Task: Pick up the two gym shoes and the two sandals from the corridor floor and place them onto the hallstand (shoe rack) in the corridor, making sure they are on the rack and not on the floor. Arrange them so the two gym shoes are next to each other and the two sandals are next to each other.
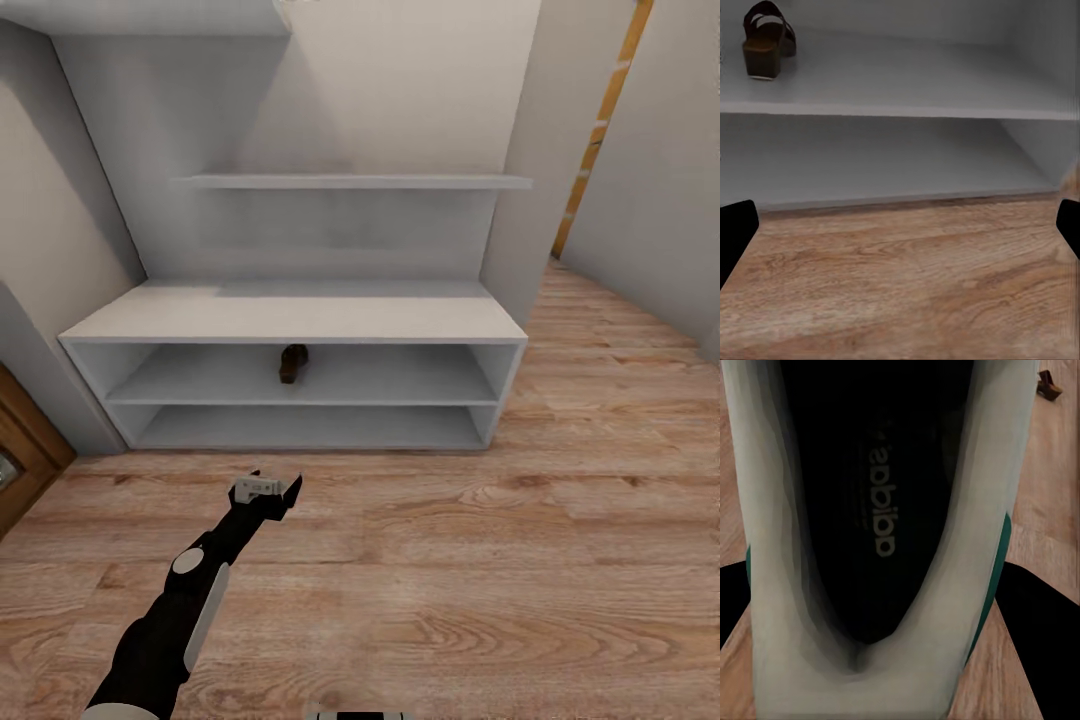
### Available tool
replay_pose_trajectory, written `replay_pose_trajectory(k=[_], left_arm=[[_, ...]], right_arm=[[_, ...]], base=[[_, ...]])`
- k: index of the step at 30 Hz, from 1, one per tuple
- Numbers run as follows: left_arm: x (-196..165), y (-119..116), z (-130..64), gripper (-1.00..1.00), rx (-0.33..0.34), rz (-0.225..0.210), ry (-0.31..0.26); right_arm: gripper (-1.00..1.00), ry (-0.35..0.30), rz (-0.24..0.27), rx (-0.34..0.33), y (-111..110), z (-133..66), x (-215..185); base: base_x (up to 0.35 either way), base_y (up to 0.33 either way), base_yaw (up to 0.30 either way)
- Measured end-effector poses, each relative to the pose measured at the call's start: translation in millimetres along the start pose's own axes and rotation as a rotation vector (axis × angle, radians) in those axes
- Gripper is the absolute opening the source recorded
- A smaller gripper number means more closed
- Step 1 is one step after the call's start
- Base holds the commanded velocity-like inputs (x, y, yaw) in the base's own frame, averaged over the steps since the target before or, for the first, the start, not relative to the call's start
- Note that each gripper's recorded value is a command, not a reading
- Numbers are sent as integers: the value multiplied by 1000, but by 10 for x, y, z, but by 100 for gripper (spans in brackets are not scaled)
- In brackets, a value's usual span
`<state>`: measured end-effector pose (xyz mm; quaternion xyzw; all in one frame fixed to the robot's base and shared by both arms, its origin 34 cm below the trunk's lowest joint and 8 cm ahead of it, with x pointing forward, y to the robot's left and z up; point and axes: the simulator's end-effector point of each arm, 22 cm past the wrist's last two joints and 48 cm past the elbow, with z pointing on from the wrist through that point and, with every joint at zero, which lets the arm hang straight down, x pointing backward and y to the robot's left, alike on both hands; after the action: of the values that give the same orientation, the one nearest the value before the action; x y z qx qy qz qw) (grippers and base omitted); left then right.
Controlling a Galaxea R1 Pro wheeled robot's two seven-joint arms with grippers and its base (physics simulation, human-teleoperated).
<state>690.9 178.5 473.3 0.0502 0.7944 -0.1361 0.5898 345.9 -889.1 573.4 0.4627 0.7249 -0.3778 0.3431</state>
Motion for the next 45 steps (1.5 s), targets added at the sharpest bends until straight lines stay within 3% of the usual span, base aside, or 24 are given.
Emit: replay_pose_trajectory(k=[3, 6, 7, 11, 13, 15, 18, 23, 27, 29, 30, 31, 32, 33, 34, 36, 37, 38, 40, 41, 45], left_arm=[[12, -60, -5, 100, 32, -1, 6], [20, -288, -52, 100, 165, 10, 11], [31, -392, -107, 100, 245, 22, 16], [-9, -557, -459, 100, 517, 30, 15], [-124, -500, -644, 100, 601, 0, -18], [-340, -320, -959, 100, 695, -45, -96], [-527, 2, -1265, 100, 715, -71, -178], [-543, 49, -1294, 100, 710, -73, -187], [-532, 75, -1291, 100, 701, -66, -179], [-475, 75, -1282, 100, 700, -54, -154], [-456, 71, -1278, 100, 700, -50, -147], [-400, 58, -1270, 100, 701, -38, -123], [-359, 50, -1264, 100, 702, -29, -106], [-326, 45, -1260, 100, 702, -22, -92], [-312, 43, -1259, 100, 702, -19, -86], [-281, 41, -1256, 100, 702, -13, -73], [-277, 41, -1256, 100, 702, -12, -71], [-272, 41, -1256, 100, 702, -11, -69], [-265, 42, -1257, 100, 703, -10, -66], [-264, 43, -1258, 100, 702, -10, -66], [-266, 46, -1259, 100, 702, -9, -66]], right_arm=[[-100, 0, 0, 0, -1, 0, 0], [-100, 0, 0, 0, -2, 0, 1], [-100, 0, 0, 0, -1, 0, 1], [-100, 1, 0, -1, 1, 1, 3], [-100, 1, 0, 0, 0, 1, 4], [-100, 2, 0, -1, 4, 1, 9], [-100, 5, -2, -6, 31, 3, 25], [-100, 46, 1, -33, 210, 0, 323], [-100, 133, -12, -95, 654, -78, 973], [-100, 193, -79, -183, 1228, -245, 1471], [-100, 206, -114, -210, 1410, -313, 1609], [-100, 208, -230, -255, 1743, -447, 1782], [-100, 235, -317, -375, 2387, -775, 2184], [-100, 253, -379, -443, 2741, -1026, 2467], [-100, 236, -426, -455, 2814, -1061, 2457], [-100, 241, -544, -582, 3379, -1539, 2855], [-100, 232, -580, -600, 3459, -1613, 2903], [-100, 230, -633, -645, 3640, -1817, 3063], [-100, 295, -687, -767, 4056, -2490, 3633], [-100, 334, -706, -794, 4126, -2700, 3826], [-100, 464, -781, -809, 4117, -3069, 4206]], base=[[-49, -1, 0], [-14, 0, 0], [-6, 0, 0], [-3, 0, 0], [-1, 0, 0], [0, 0, 0], [0, 0, 0], [0, 0, 0], [0, 0, 0], [0, 0, 0], [0, 0, 0], [0, 0, 0], [0, 0, 0], [0, 0, 0], [0, 0, 0], [0, 0, 0], [0, 0, 0], [0, 0, 0], [0, 0, 0], [0, 0, 0], [0, 0, 0]])
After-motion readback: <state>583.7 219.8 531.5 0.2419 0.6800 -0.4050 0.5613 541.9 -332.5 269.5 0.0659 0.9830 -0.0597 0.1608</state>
